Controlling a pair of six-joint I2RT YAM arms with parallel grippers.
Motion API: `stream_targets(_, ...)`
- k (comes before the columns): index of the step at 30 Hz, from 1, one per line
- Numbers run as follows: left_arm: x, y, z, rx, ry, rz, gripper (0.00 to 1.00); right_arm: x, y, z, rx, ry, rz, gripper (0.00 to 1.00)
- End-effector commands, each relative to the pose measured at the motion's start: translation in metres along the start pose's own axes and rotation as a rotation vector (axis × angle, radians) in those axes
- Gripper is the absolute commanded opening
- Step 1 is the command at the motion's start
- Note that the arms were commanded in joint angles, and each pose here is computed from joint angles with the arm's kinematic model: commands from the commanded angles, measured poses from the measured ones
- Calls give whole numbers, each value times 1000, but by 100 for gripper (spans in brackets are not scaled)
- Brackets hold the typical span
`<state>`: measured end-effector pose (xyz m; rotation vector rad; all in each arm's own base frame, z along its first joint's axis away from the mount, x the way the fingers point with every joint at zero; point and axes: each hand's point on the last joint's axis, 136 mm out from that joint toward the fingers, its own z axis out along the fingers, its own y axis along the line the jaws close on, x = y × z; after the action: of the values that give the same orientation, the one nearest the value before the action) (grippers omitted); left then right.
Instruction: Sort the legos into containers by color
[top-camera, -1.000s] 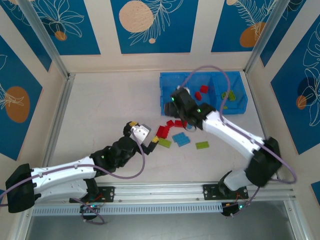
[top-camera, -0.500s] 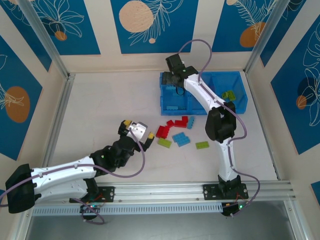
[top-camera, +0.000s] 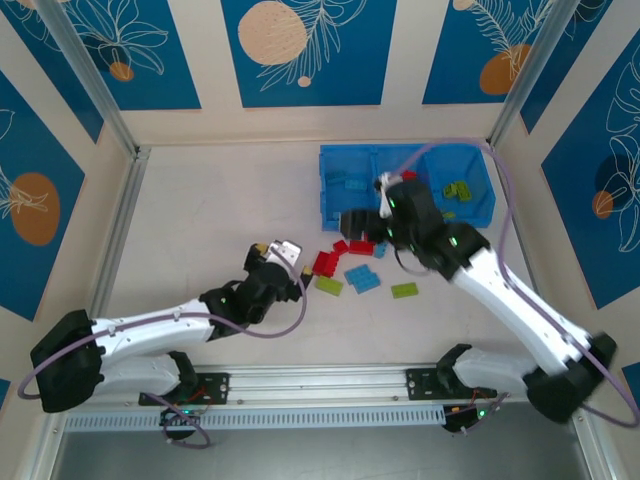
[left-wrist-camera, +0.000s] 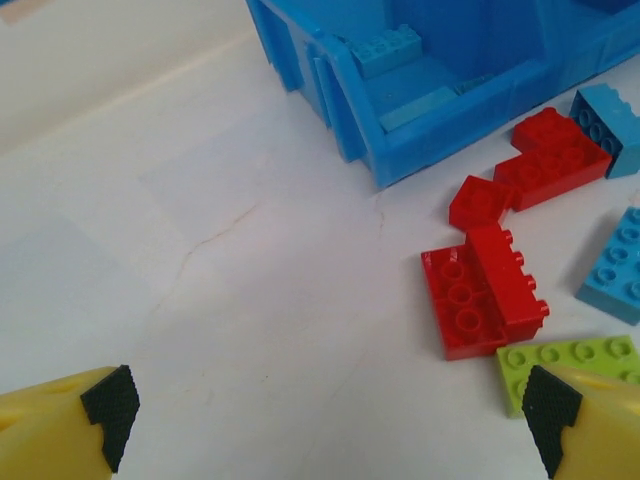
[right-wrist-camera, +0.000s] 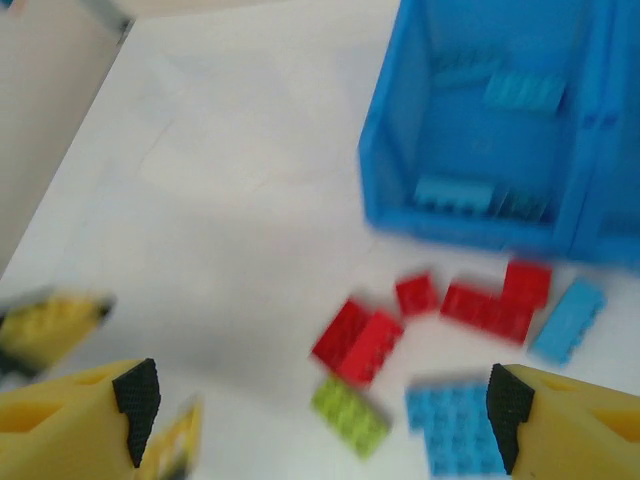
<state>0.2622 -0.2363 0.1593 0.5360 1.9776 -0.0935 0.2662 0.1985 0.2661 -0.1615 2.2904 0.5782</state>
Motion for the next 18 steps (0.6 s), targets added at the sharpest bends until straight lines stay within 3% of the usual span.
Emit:
stream_targets(1, 6, -8, 9, 89, 145, -203, 99, 64, -28, 0, 40, 109, 74, 87)
stream_targets(4, 17, -20, 23, 195, 294, -319, 96, 102, -46, -10, 60, 162, 125, 87)
stream_targets(8, 23, -38, 46, 263, 447, -358, 92, 124, -54, -14, 53, 186, 166, 87)
stream_targets(14, 42, -57, 86, 299, 588, -400, 66, 122, -54, -11, 56, 183, 174, 87)
stream_targets(18, 57, -65, 102, 313, 649, -398, 57, 121, -53, -12, 53, 182, 179, 87)
